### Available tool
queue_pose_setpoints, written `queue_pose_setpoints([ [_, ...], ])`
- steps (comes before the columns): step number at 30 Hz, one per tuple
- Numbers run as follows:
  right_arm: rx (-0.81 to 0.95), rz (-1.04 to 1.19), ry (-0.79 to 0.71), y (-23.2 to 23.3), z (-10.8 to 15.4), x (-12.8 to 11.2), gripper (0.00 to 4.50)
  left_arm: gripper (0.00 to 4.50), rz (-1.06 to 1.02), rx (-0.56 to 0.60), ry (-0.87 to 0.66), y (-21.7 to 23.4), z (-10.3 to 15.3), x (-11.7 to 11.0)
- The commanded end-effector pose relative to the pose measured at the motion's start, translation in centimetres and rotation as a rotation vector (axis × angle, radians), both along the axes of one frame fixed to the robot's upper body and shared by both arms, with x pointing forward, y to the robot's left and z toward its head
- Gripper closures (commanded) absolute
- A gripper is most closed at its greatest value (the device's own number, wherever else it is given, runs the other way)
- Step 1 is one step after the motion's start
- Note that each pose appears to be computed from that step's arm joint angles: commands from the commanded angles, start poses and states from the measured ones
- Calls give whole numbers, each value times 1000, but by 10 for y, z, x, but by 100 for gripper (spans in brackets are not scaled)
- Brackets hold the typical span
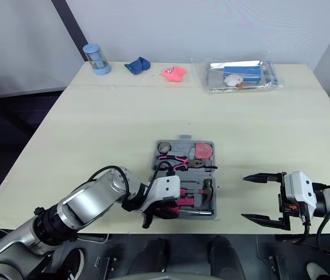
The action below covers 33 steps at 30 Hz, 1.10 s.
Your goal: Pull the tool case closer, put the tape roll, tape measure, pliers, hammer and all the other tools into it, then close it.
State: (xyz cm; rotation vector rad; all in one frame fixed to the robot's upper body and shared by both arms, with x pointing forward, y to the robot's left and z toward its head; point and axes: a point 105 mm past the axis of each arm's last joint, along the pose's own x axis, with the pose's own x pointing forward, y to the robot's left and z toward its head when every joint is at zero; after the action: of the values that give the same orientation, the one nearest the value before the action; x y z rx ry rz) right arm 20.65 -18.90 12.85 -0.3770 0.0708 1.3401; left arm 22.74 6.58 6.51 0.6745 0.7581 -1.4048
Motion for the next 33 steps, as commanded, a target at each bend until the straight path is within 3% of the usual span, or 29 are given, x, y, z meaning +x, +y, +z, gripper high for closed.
queue_pose_setpoints([
  [1,3,12,-40,2,6,-1,0,390,-43,-15,-9,-8,3,-4],
  [6,4,8,-41,4,4,-3,0,390,-43,-18,20,-10,3,-5],
  [8,4,6,-42,4,4,-3,0,285,-38,-23,49,-9,4,-7],
  [9,3,5,-42,3,4,-3,0,270,-39,-21,47,-9,4,-6],
  [12,1,1,-43,3,3,-3,0,94,-34,-6,26,-7,5,-3],
  [13,1,1,-44,3,3,-3,0,69,-37,-4,24,-6,5,-3],
  [14,1,1,-44,3,3,-3,0,17,-39,-4,25,-6,6,-3],
  [15,1,0,-45,3,3,-2,0,3,-40,-5,27,-5,7,-4],
  [24,1,-3,-53,3,4,-1,0,3,-25,-45,21,3,24,1],
  [30,32,-5,-53,6,5,0,0,3,-147,-334,-88,1,53,0],
  [33,40,4,-47,9,4,-2,0,3,-176,-391,-85,6,56,-5],
])
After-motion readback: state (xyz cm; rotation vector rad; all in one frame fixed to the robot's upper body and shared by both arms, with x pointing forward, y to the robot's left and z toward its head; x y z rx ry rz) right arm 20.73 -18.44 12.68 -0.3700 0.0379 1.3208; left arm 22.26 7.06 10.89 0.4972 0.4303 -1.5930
